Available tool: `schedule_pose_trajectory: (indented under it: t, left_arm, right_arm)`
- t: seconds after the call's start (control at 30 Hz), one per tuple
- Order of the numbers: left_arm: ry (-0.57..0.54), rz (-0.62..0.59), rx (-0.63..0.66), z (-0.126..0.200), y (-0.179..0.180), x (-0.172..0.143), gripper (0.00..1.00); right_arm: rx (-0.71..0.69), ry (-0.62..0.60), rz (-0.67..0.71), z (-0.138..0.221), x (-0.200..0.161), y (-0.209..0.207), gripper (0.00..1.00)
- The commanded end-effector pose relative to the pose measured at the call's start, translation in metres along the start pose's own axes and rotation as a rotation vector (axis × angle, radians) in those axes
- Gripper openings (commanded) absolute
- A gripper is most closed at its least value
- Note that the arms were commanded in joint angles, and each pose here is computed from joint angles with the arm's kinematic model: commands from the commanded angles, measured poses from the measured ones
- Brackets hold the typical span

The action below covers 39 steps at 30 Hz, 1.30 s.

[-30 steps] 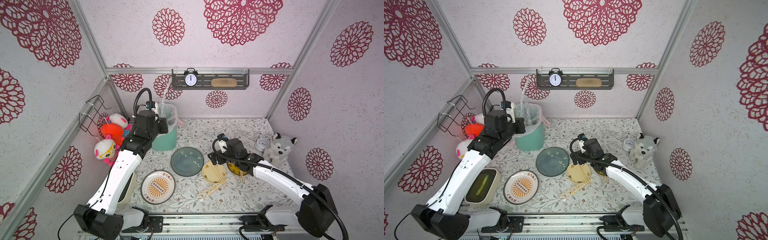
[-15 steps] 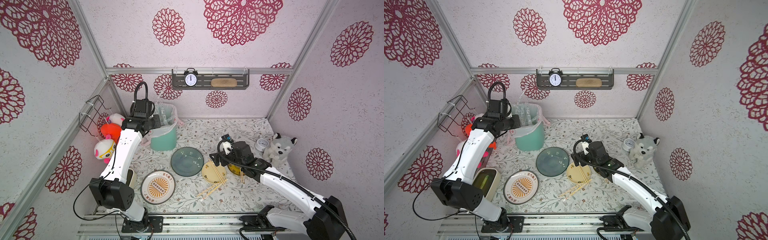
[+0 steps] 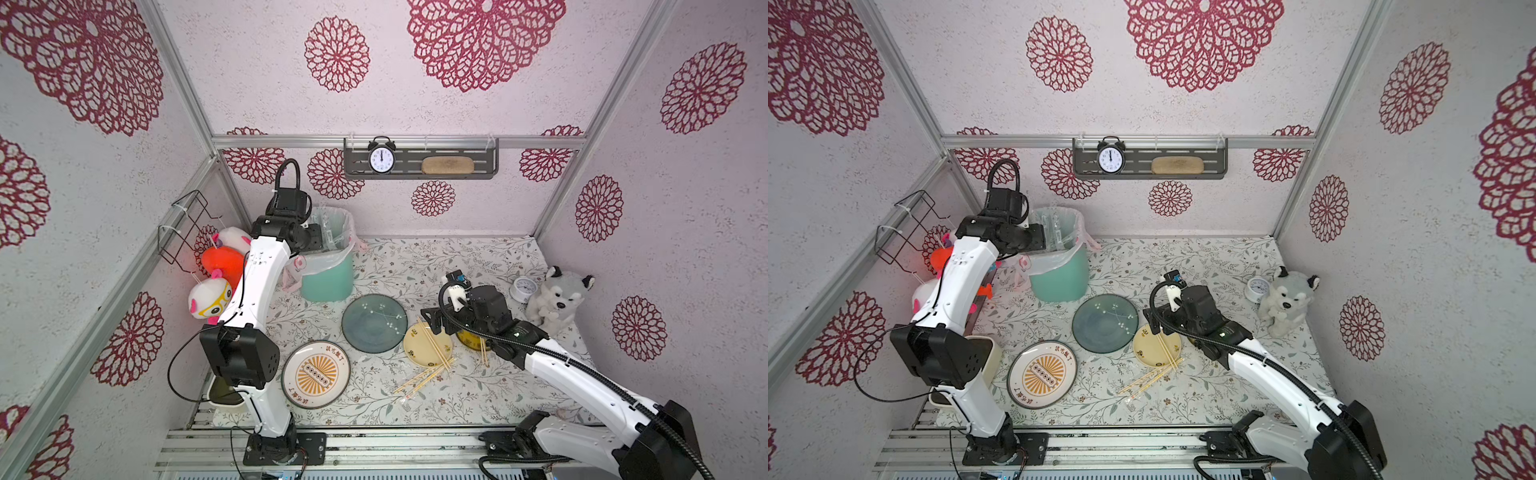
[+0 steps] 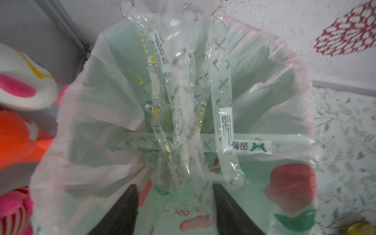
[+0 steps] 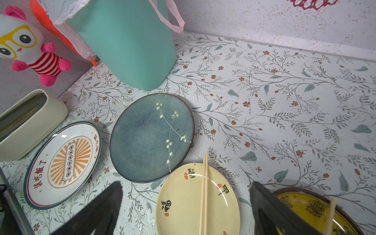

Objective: Remove the packaging of disposable chopsticks
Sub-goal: Place the packet bag in the trash bin.

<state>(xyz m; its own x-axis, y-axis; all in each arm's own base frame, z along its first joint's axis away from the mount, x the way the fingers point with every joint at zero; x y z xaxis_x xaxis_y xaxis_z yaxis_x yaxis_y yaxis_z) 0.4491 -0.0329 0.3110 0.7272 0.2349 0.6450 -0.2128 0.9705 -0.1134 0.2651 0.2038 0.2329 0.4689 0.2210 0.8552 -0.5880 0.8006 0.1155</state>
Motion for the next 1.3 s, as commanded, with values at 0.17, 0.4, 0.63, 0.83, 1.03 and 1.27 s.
schedule_pose_trajectory:
  t: [0.17,0.4,0.63,0.83,1.03,1.27]
  left_arm:
    - [-0.079,-0.006,-0.012,0.027,0.002,0.016,0.84]
    - [-0.108,-0.008,-0.014,0.034,0.000,0.020,0.95]
    - [-0.162,-0.030,-0.049,0.048,-0.014,0.004,0.40]
    - [-0.244,-0.049,-0.105,0.074,-0.024,0.003,0.01]
    - [-0.215,-0.061,-0.050,0.060,-0.021,0.006,0.36]
    - [-0.315,-0.055,-0.177,0.084,-0.042,-0.004,0.98]
  right_arm:
    - [0.017,-0.046,-0.005,0.002,0.011,0.002,0.99]
    - [0.020,-0.042,-0.005,0.001,0.010,0.003,0.99]
    - [0.016,-0.039,0.000,-0.001,0.009,0.002,0.99]
    - [0.015,-0.027,0.004,-0.004,0.008,0.001,0.99]
    - [0.018,-0.016,0.004,-0.006,0.005,0.001,0.99]
    - [0.001,-0.027,-0.014,-0.004,0.005,-0.001,0.99]
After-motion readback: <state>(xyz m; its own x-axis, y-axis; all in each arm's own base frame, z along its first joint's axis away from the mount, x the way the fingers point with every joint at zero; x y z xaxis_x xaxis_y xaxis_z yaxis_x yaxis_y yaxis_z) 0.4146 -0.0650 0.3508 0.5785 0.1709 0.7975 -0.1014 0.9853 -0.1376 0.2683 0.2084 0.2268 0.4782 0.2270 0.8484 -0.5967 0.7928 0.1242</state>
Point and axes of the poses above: each gripper's point midway between its finger pads, its own z axis back along the fingers, its own y axis along the line the jaws close on, x = y × z, the point moved 4 cm from there along z, back along the fingers, and after that the axes turned 6 degrees about z, right-handed, at the moved point
